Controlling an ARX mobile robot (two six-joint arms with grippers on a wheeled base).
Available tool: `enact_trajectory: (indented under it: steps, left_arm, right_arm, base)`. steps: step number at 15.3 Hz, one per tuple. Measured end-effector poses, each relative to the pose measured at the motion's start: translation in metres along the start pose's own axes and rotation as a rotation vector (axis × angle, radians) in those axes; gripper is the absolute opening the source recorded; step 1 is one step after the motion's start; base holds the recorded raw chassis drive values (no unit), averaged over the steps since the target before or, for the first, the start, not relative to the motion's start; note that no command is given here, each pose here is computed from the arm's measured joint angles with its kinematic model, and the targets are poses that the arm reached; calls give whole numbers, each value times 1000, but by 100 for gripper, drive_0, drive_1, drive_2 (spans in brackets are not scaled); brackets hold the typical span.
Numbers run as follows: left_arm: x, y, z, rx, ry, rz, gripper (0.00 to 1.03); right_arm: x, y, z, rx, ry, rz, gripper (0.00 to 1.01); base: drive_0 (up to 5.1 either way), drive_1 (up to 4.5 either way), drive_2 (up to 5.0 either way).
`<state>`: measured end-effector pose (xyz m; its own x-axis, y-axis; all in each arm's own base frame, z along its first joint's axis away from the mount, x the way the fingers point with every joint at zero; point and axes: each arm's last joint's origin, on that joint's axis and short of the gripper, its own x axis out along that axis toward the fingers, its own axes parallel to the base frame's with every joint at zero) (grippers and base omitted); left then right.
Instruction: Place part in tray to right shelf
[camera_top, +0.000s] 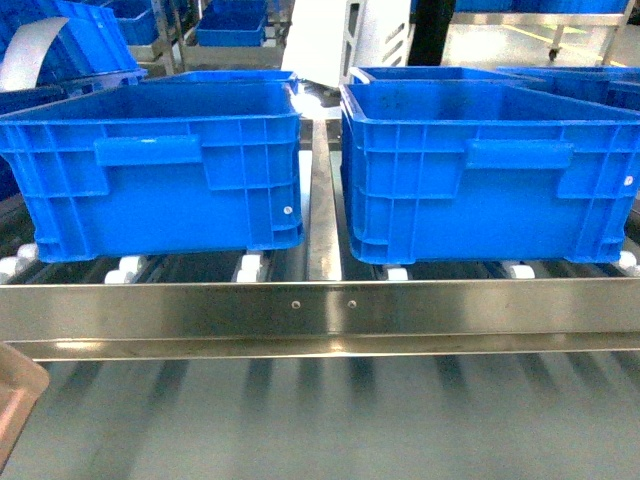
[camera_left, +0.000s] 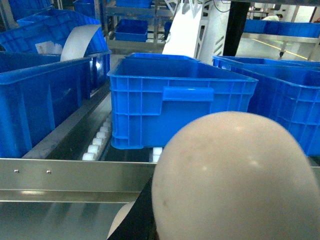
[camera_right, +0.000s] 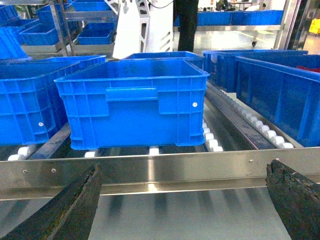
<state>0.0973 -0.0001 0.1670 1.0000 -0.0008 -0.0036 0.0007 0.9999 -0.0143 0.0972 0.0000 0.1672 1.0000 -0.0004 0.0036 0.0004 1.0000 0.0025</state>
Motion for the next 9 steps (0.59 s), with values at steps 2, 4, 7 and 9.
enact_trajectory:
  steps: [2,4,7,9]
  left_arm:
    - [0,0,0,0,0,0,16]
    - [0,0,0,0,0,0,16]
    - [0,0,0,0,0,0,16]
    - [0,0,0,0,0,0,16]
  right_arm:
    - [0,0,0,0,0,0,98]
    - [0,0,0,0,0,0,98]
    - [0,0,0,0,0,0,98]
    - [0,0,0,0,0,0,98]
  base:
    - [0,0,0]
    - [0,0,0]
    - [0,0,0]
    - [0,0,0]
